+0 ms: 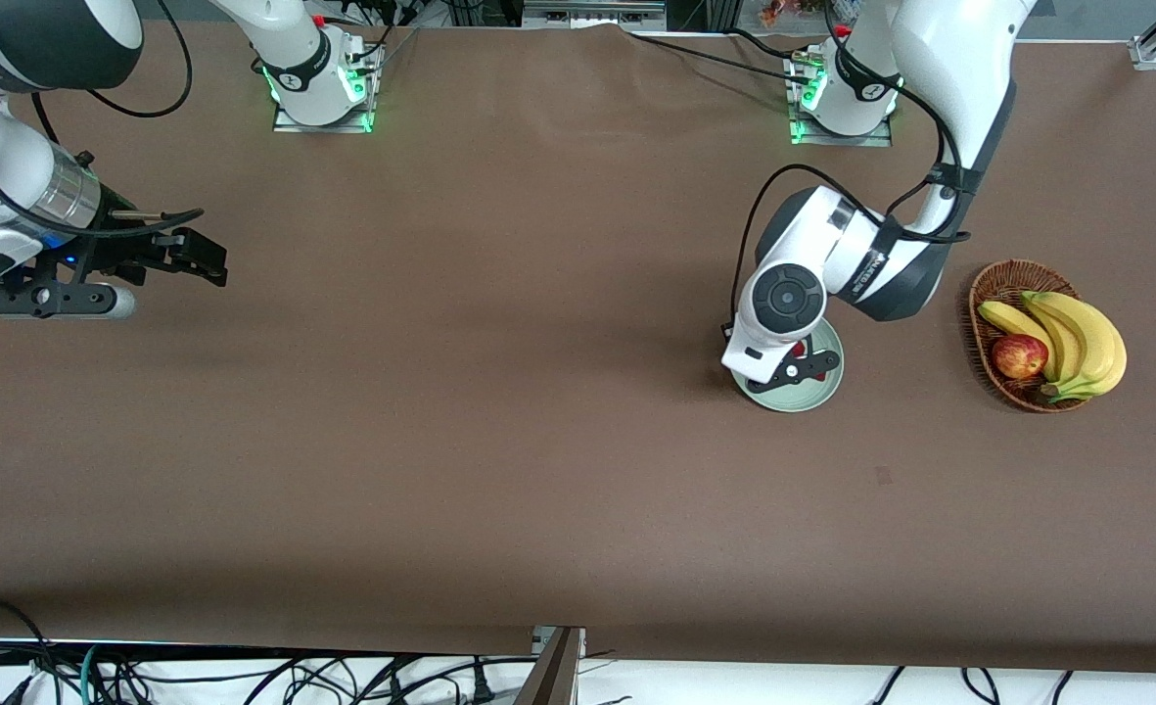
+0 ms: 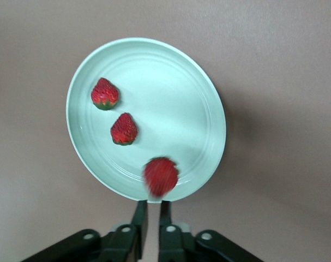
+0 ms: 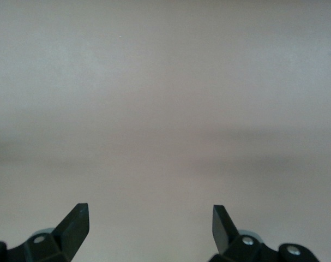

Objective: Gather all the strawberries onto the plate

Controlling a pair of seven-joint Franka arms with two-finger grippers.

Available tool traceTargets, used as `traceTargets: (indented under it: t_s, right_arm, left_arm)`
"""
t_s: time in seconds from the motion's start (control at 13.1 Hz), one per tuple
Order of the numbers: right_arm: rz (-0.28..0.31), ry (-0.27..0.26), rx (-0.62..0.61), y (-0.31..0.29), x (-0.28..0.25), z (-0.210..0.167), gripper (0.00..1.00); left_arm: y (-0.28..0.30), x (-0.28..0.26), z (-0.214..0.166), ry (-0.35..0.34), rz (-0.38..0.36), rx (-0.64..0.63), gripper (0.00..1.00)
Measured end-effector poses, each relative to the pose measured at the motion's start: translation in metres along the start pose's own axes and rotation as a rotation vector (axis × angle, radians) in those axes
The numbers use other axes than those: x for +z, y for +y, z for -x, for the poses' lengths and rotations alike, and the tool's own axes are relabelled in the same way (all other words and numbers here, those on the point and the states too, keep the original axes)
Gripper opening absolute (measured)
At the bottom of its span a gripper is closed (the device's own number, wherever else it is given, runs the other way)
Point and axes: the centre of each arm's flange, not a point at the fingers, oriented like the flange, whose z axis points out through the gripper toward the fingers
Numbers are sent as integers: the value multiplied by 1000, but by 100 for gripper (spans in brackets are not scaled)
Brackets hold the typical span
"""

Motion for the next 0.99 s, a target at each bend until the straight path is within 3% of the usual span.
traceTargets:
  t_s: [0.31,0.54,0.69,0.99]
  right_arm:
    - [-20,-8,19,9,2,-2,100]
    - [-21,-18,18,8,5,-2,100]
    - [-21,-20,16,7,6,-3,100]
    - [-23,-13,-4,-4,3,-1,100]
  left_arm:
    - [-6,-29,-12,30,49,-17,64]
    - [-11,-76,-20,33,146,-25,97]
    - [-14,-104,-20,20,218,33,100]
    - [-93,-187,-30,50,234,123,100]
